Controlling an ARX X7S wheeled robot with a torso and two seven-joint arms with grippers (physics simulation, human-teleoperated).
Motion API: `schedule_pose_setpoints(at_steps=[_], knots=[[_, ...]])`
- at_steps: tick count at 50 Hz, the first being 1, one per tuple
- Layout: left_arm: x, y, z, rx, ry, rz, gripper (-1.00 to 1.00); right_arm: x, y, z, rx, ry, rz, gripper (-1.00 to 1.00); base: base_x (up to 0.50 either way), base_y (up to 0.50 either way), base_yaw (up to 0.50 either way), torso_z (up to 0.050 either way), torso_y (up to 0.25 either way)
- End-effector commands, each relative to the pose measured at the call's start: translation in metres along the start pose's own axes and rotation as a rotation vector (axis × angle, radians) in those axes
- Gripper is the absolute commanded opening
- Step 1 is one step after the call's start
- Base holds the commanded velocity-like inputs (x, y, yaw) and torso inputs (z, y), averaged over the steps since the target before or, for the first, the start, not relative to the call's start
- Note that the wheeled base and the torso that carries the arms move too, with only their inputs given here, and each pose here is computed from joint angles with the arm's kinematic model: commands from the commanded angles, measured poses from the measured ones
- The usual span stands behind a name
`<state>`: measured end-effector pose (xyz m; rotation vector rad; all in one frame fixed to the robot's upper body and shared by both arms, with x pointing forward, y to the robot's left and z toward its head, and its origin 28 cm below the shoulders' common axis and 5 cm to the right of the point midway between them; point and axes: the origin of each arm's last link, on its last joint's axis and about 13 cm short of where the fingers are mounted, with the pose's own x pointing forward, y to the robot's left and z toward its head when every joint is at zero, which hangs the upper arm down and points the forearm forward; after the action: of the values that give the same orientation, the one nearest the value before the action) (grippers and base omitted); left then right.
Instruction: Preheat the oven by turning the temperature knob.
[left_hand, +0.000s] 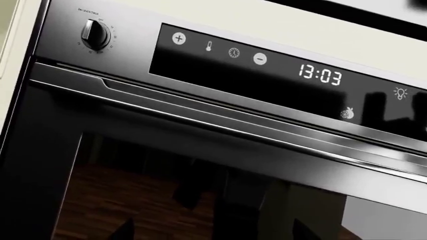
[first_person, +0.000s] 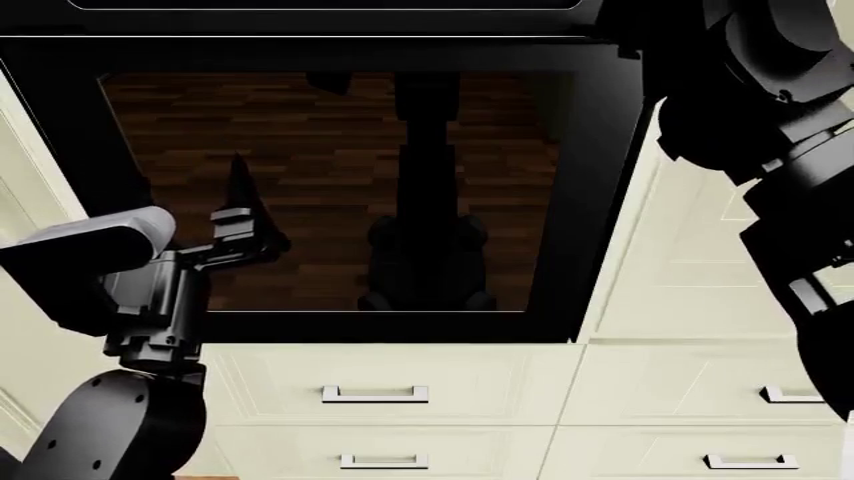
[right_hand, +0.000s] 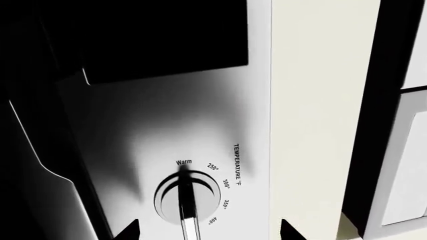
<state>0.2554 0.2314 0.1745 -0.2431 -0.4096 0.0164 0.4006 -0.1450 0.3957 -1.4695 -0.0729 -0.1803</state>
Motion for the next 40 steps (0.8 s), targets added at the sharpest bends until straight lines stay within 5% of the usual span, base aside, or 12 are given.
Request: schedule_pose_setpoints(at_steps=[1,2,40], knots=[[0.0,0.0,0.0003,0.0,-0.001,0.001,1.0,0.0003,0.001,0.0003,0.003,-0.01,0.003,1.0,0.0,0.0,0.0,0.0,0.0],[0.0,0.0,0.0004,0.0,-0.001,0.001,1.0,0.0002,0.0009,0.0005,0.004,-0.013,0.002,-1.0,0.0,0.0,0.0,0.0,0.0],[0.0007,0.0005,-0.0046,0.011,0.009,0.003,1.0,0.0057,0.0043,-0.0001,0.019,-0.035,-0.002,-1.0,0.0,0.0,0.0,0.0,0.0]])
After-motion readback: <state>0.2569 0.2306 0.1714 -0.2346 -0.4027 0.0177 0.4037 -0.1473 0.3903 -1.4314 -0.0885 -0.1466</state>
